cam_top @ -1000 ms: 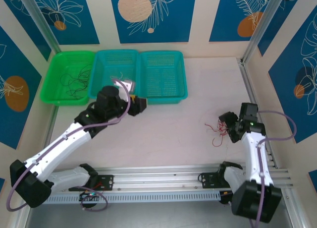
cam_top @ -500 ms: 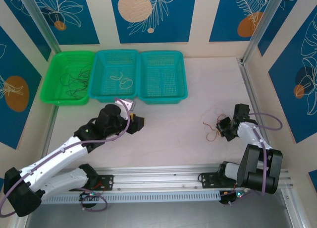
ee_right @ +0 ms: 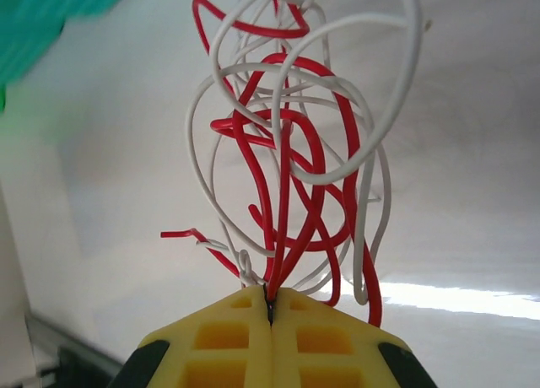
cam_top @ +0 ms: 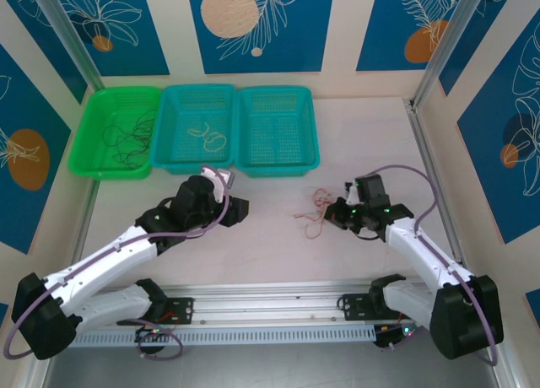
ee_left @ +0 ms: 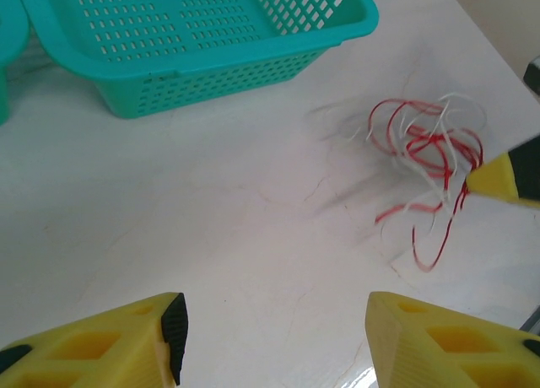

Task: Untangle the cables

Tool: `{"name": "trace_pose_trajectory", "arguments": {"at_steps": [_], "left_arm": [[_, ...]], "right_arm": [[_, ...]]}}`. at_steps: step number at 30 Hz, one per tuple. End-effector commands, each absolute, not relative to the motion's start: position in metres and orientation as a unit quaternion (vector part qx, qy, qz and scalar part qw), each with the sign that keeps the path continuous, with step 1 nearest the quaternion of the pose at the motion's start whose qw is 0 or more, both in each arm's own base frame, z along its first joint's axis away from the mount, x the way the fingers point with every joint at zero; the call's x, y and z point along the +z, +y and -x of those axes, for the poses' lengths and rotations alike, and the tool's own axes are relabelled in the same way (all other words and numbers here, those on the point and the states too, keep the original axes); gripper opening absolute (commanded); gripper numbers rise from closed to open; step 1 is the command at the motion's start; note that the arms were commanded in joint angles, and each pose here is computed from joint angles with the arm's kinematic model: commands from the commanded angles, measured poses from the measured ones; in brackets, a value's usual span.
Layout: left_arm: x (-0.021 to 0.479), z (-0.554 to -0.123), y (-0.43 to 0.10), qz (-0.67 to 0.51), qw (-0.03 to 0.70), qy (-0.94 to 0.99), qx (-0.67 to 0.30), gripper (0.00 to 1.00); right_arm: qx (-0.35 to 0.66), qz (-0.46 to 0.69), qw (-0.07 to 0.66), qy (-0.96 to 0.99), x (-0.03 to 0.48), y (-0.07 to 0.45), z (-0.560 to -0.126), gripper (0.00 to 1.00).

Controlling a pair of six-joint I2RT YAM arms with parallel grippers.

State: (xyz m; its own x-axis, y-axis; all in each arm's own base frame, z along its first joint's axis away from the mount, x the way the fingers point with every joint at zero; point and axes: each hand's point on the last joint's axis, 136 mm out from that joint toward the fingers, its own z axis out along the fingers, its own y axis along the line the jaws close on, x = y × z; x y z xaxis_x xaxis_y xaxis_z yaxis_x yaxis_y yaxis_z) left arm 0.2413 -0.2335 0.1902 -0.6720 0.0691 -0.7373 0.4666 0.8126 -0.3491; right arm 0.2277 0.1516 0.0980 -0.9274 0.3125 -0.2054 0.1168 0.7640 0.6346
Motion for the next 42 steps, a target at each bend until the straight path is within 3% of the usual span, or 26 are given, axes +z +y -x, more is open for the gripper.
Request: {"name": "trace_pose_trajectory", "arguments": {"at_steps": [1,9,16,23,27,31,36,42], "left_arm": [[0.199,-0.242,-0.246,-0.138,0.366,0.871,-0.298,0.59],[0.137,-0.227,-0.270,-0.106,0.262,0.892,-0.354,0.59],[0.108,-0.217,-0.296,-0.064,0.209,0.878,-0.425,0.54],[0.077,-0.206,-0.317,-0.044,0.171,0.881,-0.439,0.52],[0.065,-0.207,-0.321,-0.032,0.163,0.884,-0.438,0.36],[0.058,-0.208,-0.319,-0.029,0.163,0.889,-0.427,0.28],[0.058,-0.210,-0.314,-0.029,0.174,0.892,-0.416,0.02],[0.075,-0.221,-0.290,-0.023,0.220,0.895,-0.388,0.00]], "right_arm": [[0.365,-0.051,0.129,0.921,0.105,0.192,-0.205,0.00],[0.378,0.027,0.107,0.919,0.098,0.247,-0.183,0.00],[0.371,0.034,0.095,0.923,0.091,0.263,-0.187,0.00],[0.370,0.032,0.079,0.925,0.085,0.270,-0.187,0.00],[0.365,0.026,0.081,0.927,0.084,0.268,-0.187,0.00],[0.368,0.022,0.084,0.926,0.085,0.269,-0.189,0.00],[0.362,0.018,0.088,0.928,0.083,0.267,-0.190,0.00],[0.308,-0.017,0.103,0.946,0.071,0.238,-0.196,0.00]]}}
